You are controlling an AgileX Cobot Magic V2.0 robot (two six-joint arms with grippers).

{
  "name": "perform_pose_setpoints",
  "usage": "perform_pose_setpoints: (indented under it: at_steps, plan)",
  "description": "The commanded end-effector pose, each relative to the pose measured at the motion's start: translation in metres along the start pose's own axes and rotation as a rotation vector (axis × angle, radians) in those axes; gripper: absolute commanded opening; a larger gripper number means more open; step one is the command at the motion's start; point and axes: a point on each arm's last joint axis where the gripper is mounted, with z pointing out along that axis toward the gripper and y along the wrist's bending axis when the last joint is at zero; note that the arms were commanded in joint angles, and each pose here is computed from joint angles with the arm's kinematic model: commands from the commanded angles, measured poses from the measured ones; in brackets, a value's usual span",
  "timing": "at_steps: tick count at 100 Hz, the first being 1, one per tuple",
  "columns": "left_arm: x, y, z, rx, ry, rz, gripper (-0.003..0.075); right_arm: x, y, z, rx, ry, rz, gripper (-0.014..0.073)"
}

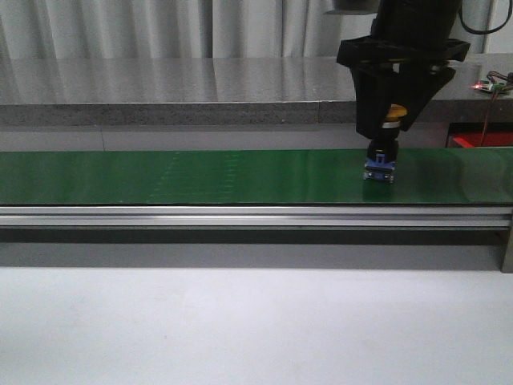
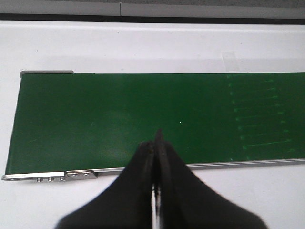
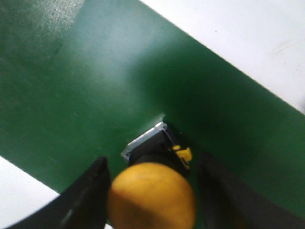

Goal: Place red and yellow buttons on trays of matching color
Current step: 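Lower the right gripper onto the yellow button on the belt and grasp, then place the yellow button in the yellow tray and open the right gripper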

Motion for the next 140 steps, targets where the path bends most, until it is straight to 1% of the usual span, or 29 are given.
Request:
perform_pose_setpoints:
  at_steps: [1, 7, 14, 19, 24, 38, 52, 73, 81, 92, 106, 127, 140]
  plan:
    - [-0.009, -0.005, -0.014, 0.015, -0.099, 0.000, -0.0019, -0.003, 0.002, -0.026, 0.017, -0.067, -0.008, 0.0293]
    - [-0.009, -0.005, -0.014, 0.015, -0.099, 0.000, -0.0019, -0.002, 0.002, -0.027, 0.018, -0.067, -0.005, 0.0193]
    - [-0.009, -0.005, -0.014, 0.015, -0.099, 0.000, -0.0019, -0.002, 0.002, -0.030, 0.018, -0.069, -0.006, 0.0107]
    - [-0.009, -0.005, -0.014, 0.015, -0.099, 0.000, -0.0019, -0.001, 0.002, -0.032, 0.019, -0.068, -0.006, 0.0069]
    - [-0.009, -0.005, -0.014, 0.015, -0.099, 0.000, -0.0019, 0.001, 0.002, -0.036, 0.021, -0.063, 0.000, 0.0052]
    - [-0.009, -0.005, -0.014, 0.015, -0.099, 0.000, -0.0019, 0.008, -0.002, -0.052, 0.028, -0.059, 0.032, 0.0051]
    - [-0.009, -0.005, -0.014, 0.015, -0.099, 0.000, -0.0020, 0.018, -0.013, -0.077, 0.051, -0.092, 0.085, 0.0051]
    - [-0.009, -0.005, -0.014, 0.015, -0.099, 0.000, -0.0019, 0.044, -0.041, -0.115, 0.109, -0.146, 0.178, 0.0051]
    - [-0.009, -0.005, -0.014, 0.015, -0.099, 0.000, -0.0019, 0.061, -0.056, -0.127, 0.136, -0.157, 0.243, 0.0051]
    - [-0.009, -0.005, -0.014, 0.015, -0.099, 0.000, -0.0019, 0.085, -0.075, -0.133, 0.163, -0.151, 0.323, 0.0051]
    - [-0.009, -0.005, -0.014, 0.015, -0.101, 0.000, -0.0019, 0.119, -0.091, -0.136, 0.199, -0.154, 0.434, 0.0051]
    - [-0.010, -0.005, -0.014, 0.015, -0.102, 0.000, -0.0019, 0.172, -0.104, -0.132, 0.254, -0.171, 0.615, 0.0051]
    - [-0.010, -0.005, -0.014, 0.015, -0.102, 0.000, -0.0020, 0.200, -0.109, -0.126, 0.281, -0.165, 0.695, 0.0051]
